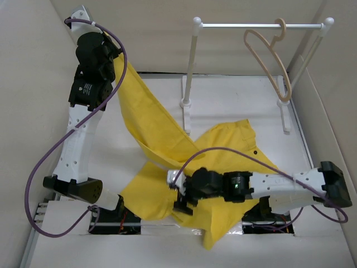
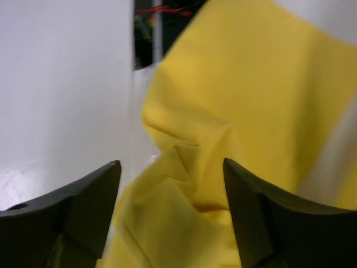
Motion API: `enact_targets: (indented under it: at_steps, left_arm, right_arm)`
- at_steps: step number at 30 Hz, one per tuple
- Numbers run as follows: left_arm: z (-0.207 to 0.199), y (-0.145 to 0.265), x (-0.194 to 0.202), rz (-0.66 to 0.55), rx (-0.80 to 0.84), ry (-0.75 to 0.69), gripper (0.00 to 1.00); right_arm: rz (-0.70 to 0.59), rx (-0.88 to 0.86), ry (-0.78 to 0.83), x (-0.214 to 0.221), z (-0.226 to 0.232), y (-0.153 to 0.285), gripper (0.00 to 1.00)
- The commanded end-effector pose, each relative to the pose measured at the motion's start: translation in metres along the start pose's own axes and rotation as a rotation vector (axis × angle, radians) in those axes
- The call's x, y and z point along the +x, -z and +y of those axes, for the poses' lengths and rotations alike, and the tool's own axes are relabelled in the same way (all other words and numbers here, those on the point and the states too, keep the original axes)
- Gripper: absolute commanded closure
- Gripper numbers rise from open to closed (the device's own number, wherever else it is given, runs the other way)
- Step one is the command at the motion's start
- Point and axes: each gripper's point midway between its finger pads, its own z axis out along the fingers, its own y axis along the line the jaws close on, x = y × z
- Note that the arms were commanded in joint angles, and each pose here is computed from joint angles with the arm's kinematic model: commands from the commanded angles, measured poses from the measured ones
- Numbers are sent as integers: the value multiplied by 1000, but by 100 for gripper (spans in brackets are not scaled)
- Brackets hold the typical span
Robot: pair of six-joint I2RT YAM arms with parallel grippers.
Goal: Place the trousers on the hanger
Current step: Flatten out the trousers at the center of the board.
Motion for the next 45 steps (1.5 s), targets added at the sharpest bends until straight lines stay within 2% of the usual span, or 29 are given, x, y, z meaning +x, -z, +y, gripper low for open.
enact_targets:
  at_steps: [1,2,3,4,5,6,7,8,10,11,13,14,16,18,20,24,28,32,35,36,37,39,41,45]
  left_arm:
    - [-7,17,-50,-132,43,71,100]
    - [-6,21,-54,-142,44,81,100]
    - [-2,19,-45,-130,30,74,100]
    - [0,20,-42,-128,27,80,100]
    - [2,26,-47,-148,31,96,100]
    - [4,27,-46,-150,30,102,100]
    - [7,26,-37,-138,20,105,100]
    - [9,34,-45,-164,26,124,100]
    - [14,35,-38,-160,18,127,100]
    - [15,42,-46,-183,26,143,100]
    - [18,43,-40,-178,23,143,100]
    - [18,47,-44,-192,32,153,100]
    - [19,47,-38,-183,37,152,100]
    - [18,50,-37,-189,50,162,100]
    - [20,50,-29,-179,60,164,100]
    - [22,48,-10,-166,70,167,100]
    - [25,47,0,-167,73,164,100]
    - [27,41,9,-159,65,140,100]
    - [29,37,19,-152,56,129,100]
    - [31,35,21,-151,48,127,100]
    - [31,33,21,-152,41,124,100]
    - [32,29,24,-151,29,119,100]
    - [34,27,26,-153,12,119,100]
    - [56,25,24,-177,-111,103,100]
  right_arm:
    - [-165,246,-33,-45,-82,48,17]
    - [-238,320,-66,-56,-107,63,19]
    - [-302,475,-132,-53,-154,96,31]
    - [-343,557,-194,-51,-178,112,42]
    - [-386,640,-246,-49,-202,129,59]
    - [-387,790,-329,-28,-245,156,97]
    - [-392,855,-392,-17,-264,167,100]
    - [-376,932,-441,-2,-283,178,100]
    - [-328,1086,-579,40,-326,201,100]
    - [-309,1174,-624,56,-341,215,97]
    - [-290,1333,-713,91,-367,251,69]
    - [-298,1385,-745,104,-380,261,46]
    - [-299,1443,-791,123,-394,277,33]
    - [-273,1484,-863,152,-409,290,24]
    - [-256,1458,-954,179,-420,294,23]
    - [-256,1392,-991,192,-445,295,20]
    - [-187,1222,-1062,212,-454,261,21]
    - [-218,1084,-1061,212,-460,234,25]
    - [-244,1100,-1078,216,-460,238,45]
    - [-260,1113,-1087,217,-459,242,72]
    - [-279,1128,-1095,217,-458,247,83]
    - [-361,1205,-1121,218,-453,272,96]
    - [-434,1298,-1143,219,-448,297,100]
    - [-557,1504,-1181,229,-426,364,100]
